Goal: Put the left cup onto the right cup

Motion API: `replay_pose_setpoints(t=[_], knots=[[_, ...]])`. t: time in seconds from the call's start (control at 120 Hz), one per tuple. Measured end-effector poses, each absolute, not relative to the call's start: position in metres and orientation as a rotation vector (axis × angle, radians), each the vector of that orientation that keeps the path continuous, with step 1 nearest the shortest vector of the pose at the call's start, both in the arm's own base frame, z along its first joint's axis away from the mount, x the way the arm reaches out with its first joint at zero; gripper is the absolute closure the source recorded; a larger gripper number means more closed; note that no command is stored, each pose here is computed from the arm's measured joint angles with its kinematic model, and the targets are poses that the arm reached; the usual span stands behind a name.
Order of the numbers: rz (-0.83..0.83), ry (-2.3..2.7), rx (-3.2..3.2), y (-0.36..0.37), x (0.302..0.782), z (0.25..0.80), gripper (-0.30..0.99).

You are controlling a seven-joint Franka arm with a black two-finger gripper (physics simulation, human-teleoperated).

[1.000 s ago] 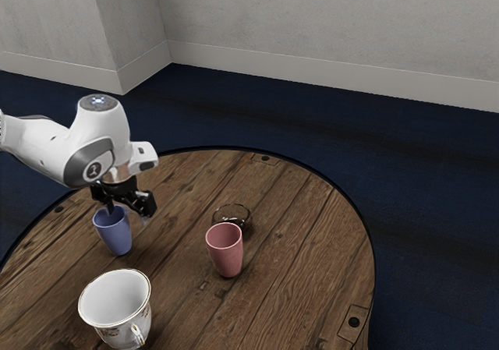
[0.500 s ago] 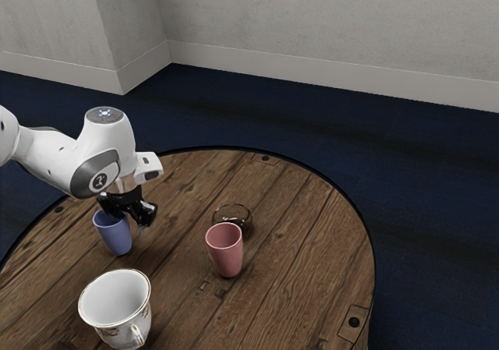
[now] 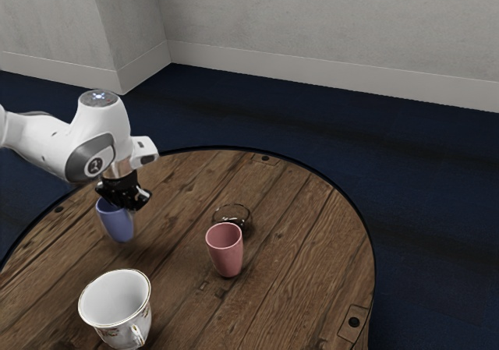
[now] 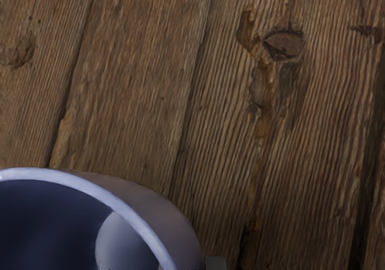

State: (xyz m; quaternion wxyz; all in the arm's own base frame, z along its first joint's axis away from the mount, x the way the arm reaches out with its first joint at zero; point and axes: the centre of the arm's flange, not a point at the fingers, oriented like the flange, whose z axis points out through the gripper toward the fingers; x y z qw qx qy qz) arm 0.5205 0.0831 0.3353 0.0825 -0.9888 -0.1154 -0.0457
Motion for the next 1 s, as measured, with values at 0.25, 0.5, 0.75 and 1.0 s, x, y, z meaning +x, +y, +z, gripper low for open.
replay_pose_setpoints(t=[0.25,0.5,0.75,1.0], knots=[[-0.17,-0.314,-2.947,0.04,0.548,0.414,0.77],[-0.134,-0.301,-2.962,-0.018,0.548,0.448,0.78],[-0.156,-0.039,-2.98,-0.182,0.511,0.486,0.78],[-0.088,-0.153,-2.983,-0.2,0.503,0.486,0.78]])
